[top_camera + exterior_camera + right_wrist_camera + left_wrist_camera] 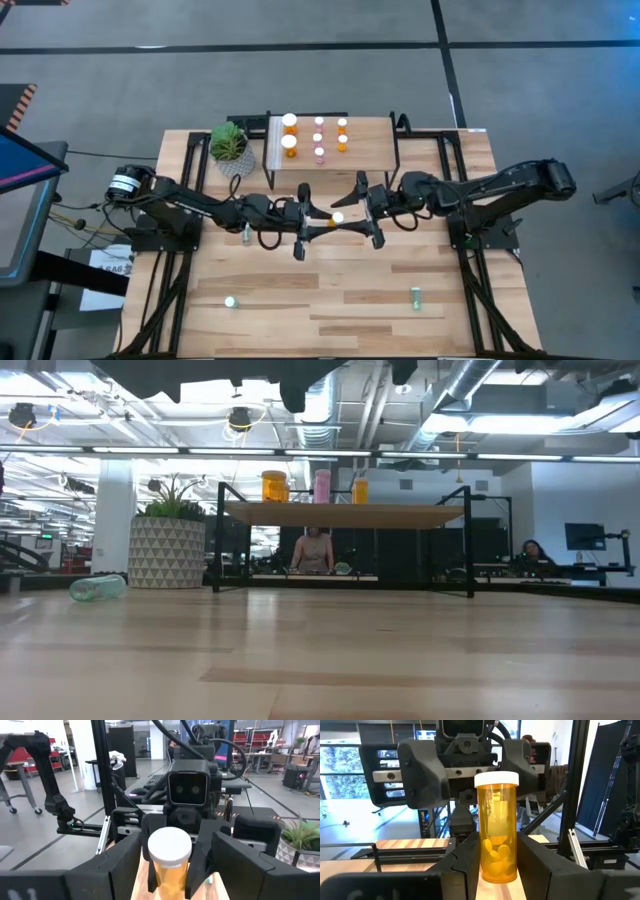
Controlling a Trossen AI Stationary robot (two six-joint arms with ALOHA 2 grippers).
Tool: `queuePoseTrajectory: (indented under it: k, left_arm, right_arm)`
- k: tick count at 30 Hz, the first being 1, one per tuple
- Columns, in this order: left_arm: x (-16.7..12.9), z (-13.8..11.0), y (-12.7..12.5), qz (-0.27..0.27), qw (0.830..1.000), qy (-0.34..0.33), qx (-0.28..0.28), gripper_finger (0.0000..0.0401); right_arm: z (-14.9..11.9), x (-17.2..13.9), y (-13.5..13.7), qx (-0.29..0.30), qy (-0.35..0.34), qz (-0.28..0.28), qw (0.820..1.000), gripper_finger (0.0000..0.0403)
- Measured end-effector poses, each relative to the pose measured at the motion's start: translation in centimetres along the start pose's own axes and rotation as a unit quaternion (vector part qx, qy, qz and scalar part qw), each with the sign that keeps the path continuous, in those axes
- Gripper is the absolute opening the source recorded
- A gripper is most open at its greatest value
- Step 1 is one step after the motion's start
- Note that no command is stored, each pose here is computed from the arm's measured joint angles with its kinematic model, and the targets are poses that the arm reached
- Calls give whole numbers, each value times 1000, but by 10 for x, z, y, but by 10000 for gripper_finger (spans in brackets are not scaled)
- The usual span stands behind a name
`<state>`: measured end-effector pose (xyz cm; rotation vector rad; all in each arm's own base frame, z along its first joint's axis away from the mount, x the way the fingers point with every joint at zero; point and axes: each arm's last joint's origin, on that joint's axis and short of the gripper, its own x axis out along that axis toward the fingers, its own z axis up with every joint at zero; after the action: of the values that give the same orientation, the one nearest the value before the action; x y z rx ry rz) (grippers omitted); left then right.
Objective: Pick and place medicine bottles onto shelf by color
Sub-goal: Put the small orange pill bottle aligned with the other small orange pill bottle on the shelf
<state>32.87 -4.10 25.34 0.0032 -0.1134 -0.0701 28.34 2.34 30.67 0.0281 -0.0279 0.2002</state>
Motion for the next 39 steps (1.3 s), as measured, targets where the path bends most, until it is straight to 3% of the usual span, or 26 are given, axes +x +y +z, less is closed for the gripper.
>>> queuePoseTrajectory:
  k: [7,22,27,31,39]
  left_arm:
    - [0,0,0,0,1000,-1,-3,98]
    - [0,1,0,2,1000,-6,-5,98]
    - [0,1,0,4,1000,-6,-8,101]
    - [0,0,1,17,1000,-2,-12,121]
    - [-4,-1,5,71,997,38,-2,198]
  right_arm:
    - [3,-2,0,1,-7,0,1000,243]
    - [1,-1,0,8,1,4,1000,127]
    - [1,-1,0,9,1,4,1000,119]
    - [0,-1,0,9,1,2,1000,131]
    - [9,-11,-13,6,-5,-24,1000,133]
